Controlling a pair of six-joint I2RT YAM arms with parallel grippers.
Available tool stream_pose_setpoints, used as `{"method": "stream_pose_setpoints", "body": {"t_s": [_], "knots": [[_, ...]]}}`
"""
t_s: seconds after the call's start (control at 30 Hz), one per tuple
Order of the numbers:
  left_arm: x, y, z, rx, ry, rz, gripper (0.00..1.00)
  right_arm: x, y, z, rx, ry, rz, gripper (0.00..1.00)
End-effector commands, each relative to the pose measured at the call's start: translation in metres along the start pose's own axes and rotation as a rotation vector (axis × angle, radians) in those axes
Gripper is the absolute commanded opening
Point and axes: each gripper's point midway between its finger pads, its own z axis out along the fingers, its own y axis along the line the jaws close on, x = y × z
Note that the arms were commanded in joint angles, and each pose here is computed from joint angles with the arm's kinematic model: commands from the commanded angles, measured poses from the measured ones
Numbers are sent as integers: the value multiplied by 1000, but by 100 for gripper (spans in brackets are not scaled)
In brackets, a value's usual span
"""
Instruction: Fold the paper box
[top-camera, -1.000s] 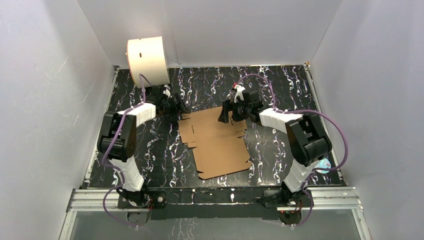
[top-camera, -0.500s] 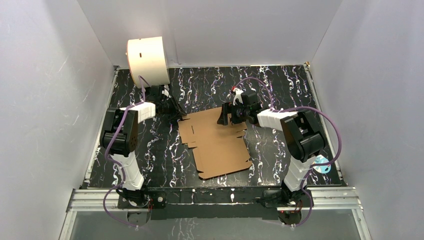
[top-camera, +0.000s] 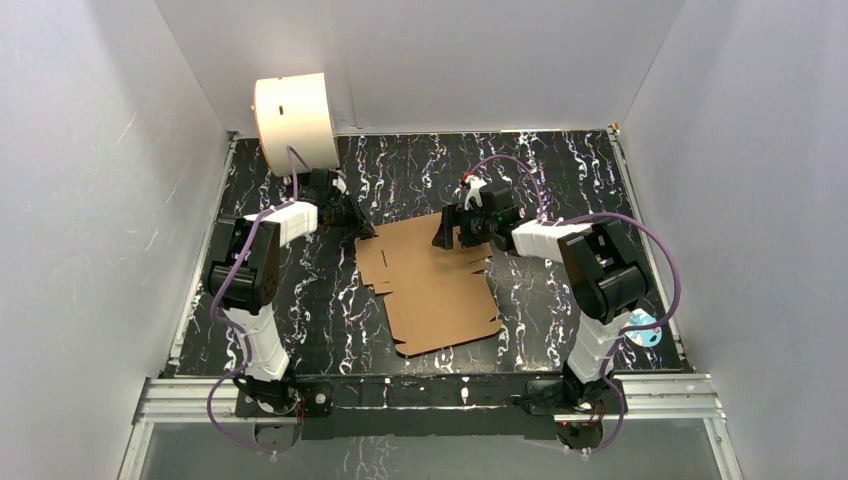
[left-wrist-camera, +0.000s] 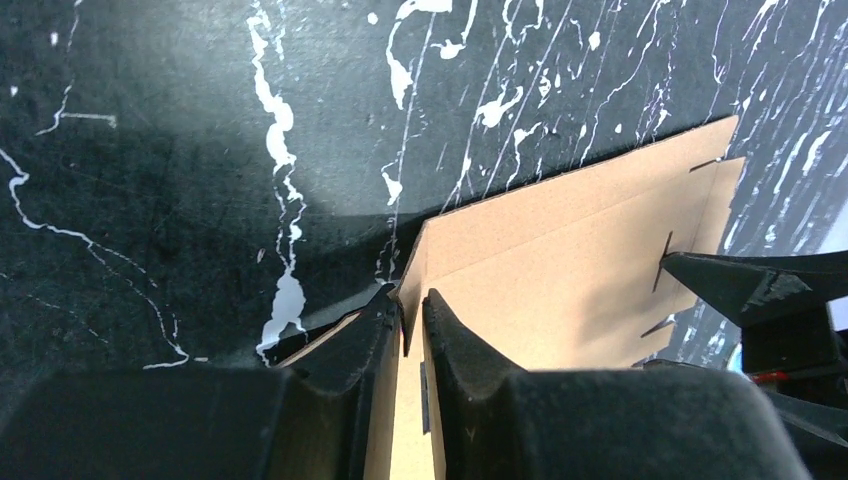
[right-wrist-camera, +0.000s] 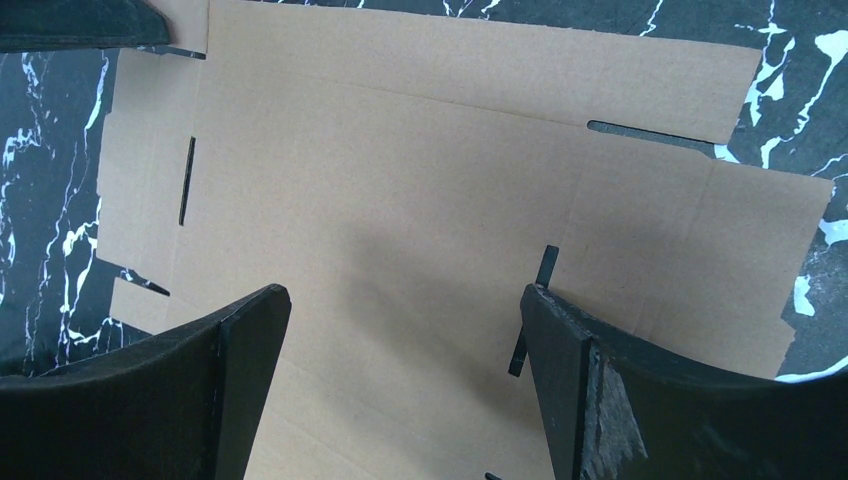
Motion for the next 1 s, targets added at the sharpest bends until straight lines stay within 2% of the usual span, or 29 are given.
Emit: {"method": "stream_pose_setpoints", "body": {"t_s": [0.0, 0.3, 0.5, 0.8, 0.97], "knots": [[-14, -14, -15, -64, -53, 93, 12, 18, -11, 7, 52, 35, 18, 95], [-11, -8, -6, -264, -55, 228, 10, 24, -14, 13, 125, 57, 1, 95], [-13, -12, -5, -358, -84, 316, 13, 22, -14, 13, 168, 50, -12, 95], [-10, -15, -3, -392, -78, 347, 17, 16, -11, 9, 185, 27, -21, 95], [-18, -29, -17, -358, -115, 345, 27, 9, -8, 4, 188, 14, -27, 96]]}}
